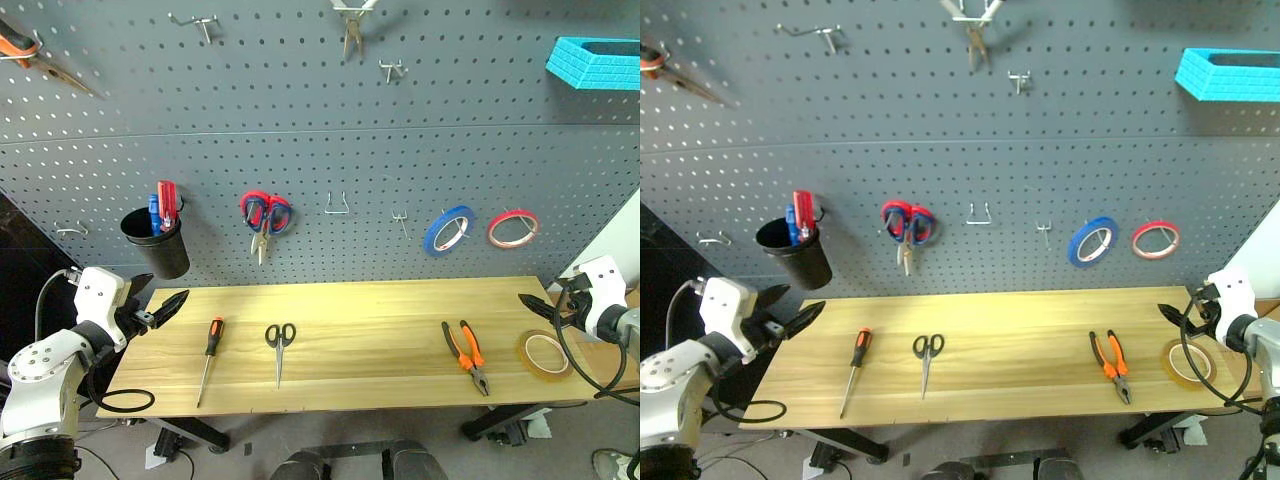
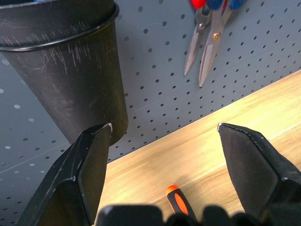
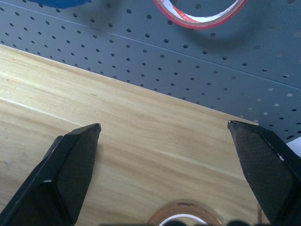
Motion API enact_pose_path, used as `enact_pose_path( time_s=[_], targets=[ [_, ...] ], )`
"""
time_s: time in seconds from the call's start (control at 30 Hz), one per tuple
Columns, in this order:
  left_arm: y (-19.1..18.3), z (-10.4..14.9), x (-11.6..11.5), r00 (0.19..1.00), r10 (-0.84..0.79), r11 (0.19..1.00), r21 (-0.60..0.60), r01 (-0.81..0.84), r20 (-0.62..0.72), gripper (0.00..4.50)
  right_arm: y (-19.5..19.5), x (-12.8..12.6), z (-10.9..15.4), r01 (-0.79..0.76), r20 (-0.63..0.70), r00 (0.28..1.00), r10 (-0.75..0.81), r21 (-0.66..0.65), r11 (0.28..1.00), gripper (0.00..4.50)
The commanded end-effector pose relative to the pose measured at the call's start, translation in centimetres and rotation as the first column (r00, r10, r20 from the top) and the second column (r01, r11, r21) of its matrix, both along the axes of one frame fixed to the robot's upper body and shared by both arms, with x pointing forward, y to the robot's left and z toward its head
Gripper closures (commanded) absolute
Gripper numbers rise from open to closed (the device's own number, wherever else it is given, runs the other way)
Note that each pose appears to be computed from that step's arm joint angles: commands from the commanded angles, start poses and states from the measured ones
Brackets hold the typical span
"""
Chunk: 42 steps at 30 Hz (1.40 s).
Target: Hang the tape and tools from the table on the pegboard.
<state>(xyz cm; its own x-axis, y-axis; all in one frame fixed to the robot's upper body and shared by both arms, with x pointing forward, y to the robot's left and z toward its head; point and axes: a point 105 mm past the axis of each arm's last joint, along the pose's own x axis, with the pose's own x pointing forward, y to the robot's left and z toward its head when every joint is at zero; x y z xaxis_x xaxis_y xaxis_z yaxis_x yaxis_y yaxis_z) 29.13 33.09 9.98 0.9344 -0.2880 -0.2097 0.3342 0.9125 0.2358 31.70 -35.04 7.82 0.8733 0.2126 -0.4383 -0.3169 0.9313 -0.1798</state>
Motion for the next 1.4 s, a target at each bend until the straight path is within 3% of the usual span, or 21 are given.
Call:
enact_pose_path(
  time_s=[0.03, 0.33, 0.6, 0.73, 0.9, 1.07, 1.2, 1.4],
  targets=[
    [0.1, 1.6, 0.2, 0.999, -0.013, 1.0, 0.007, 0.013, 0.048, 0.63, 0.0, 0.6, 2.0, -0.01, 0.067, 0.998, 0.011, -0.014, 1.0, 0.0],
    [-0.8, 2.0, 0.2, 0.997, -0.058, 0.998, -0.012, 0.059, 0.04, 0.63, 0.4, 0.7, 1.9, -0.023, 0.06, 0.998, 0.024, -0.01, 1.0, 0.0],
    [-3.5, 0.9, -0.2, 0.986, -0.165, 0.986, -0.037, 0.164, -0.025, 0.63, 0.8, 0.2, 0.5, -0.011, -0.002, 1.0, 0.011, -0.029, 1.0, 0.0],
    [-9.3, -1.3, -0.2, 0.924, -0.371, 0.928, 0.003, 0.373, -0.093, 0.63, 1.1, 0.1, -1.6, 0.02, -0.125, 0.992, -0.029, -0.073, 0.997, 0.0],
    [-15.8, -2.2, 0.0, 0.843, -0.532, 0.847, -0.024, 0.532, -0.078, 0.63, 1.5, -0.5, -3.3, 0.04, -0.253, 0.965, -0.064, -0.098, 0.994, 0.0],
    [-23.3, -3.8, -0.4, 0.719, -0.692, 0.722, -0.063, 0.689, -0.068, 0.63, 1.1, -0.2, -4.8, 0.195, -0.352, 0.914, -0.203, -0.056, 0.979, 0.0],
    [-27.0, -4.0, -1.3, 0.647, -0.761, 0.648, -0.103, 0.754, -0.049, 0.63, -0.1, -0.4, -5.6, 0.298, -0.39, 0.867, -0.309, -0.091, 0.95, 0.0],
    [-31.2, -4.5, -3.2, 0.562, -0.826, 0.562, -0.141, 0.815, -0.043, 0.63, -0.1, -1.0, -6.6, 0.333, -0.415, 0.846, -0.335, -0.079, 0.94, 0.0]
  ],
)
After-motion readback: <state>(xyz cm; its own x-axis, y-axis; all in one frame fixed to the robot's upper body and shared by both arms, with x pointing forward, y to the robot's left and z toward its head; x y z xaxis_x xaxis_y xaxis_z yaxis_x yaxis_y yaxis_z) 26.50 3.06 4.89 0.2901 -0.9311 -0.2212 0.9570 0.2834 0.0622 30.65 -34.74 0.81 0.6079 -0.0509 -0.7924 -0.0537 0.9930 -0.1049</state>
